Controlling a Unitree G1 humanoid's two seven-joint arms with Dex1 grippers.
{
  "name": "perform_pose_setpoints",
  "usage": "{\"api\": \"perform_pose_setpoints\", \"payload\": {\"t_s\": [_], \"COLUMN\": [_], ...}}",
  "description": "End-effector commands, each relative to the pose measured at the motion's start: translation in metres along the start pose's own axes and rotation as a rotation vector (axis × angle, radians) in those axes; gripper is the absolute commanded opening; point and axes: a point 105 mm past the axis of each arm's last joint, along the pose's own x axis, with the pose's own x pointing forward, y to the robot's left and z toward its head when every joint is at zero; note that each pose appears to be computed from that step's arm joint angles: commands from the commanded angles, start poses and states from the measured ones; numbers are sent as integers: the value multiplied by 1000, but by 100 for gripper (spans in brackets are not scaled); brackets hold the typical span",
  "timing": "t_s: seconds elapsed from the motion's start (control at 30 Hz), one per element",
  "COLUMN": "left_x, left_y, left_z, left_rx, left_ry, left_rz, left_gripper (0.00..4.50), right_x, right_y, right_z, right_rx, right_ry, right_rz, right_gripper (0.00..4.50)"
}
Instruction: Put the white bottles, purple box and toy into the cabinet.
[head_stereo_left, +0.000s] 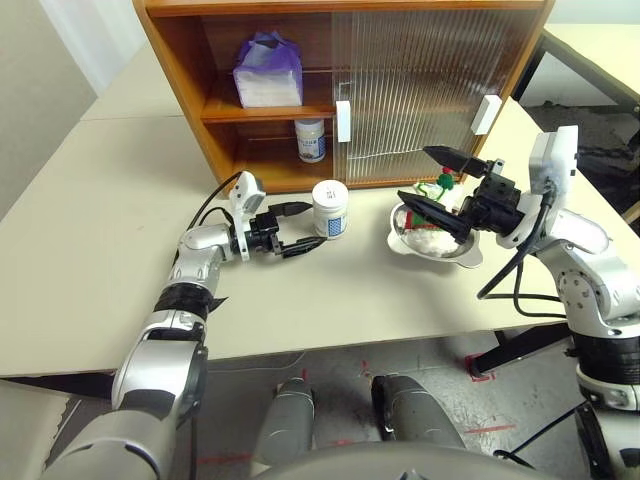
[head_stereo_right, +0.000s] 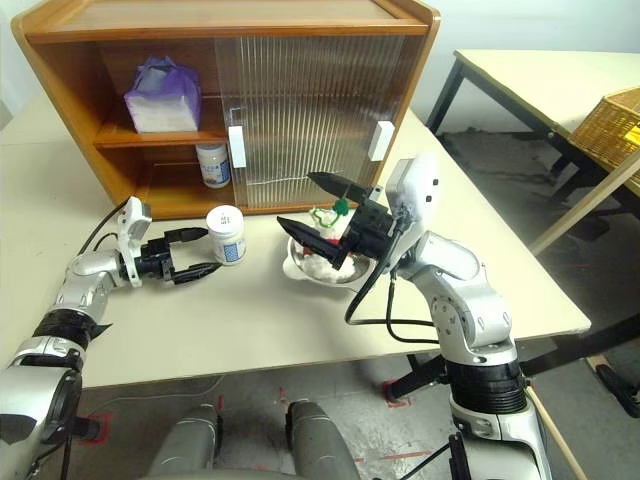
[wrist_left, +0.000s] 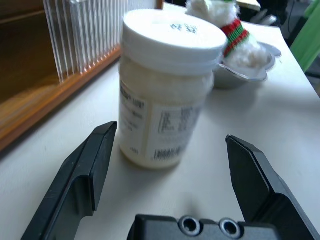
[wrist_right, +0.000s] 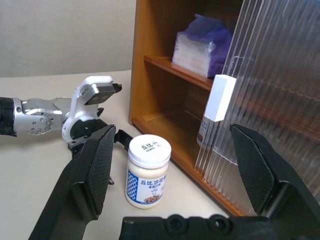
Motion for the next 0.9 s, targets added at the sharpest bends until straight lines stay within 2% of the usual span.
{"api": "perform_pose_setpoints", "payload": {"t_s": [0.03,0.67,0.77,0.83,0.9], "left_x": [6,15,14,13,12], "left_y": [0,3,4,4,7], "left_z": [-2,-11,-17,-19,-19], "left_rx": [-5,-13,-33,-34,-44], "left_ry": [-3,30,52,61,53], "left_rz": [5,38,56,66,85], "left_gripper": [448,448,386,324,306], "right_x": [-4,-7,-8,-8,-8], "right_y": [0,1,1,1,1], "right_z": [4,6,6,6,6], "right_rx": [-22,-29,-30,-30,-29], "right_ry": [2,6,6,6,7], "right_rz": [-12,-32,-34,-35,-35], "right_gripper": [450,450,450,450,450]}}
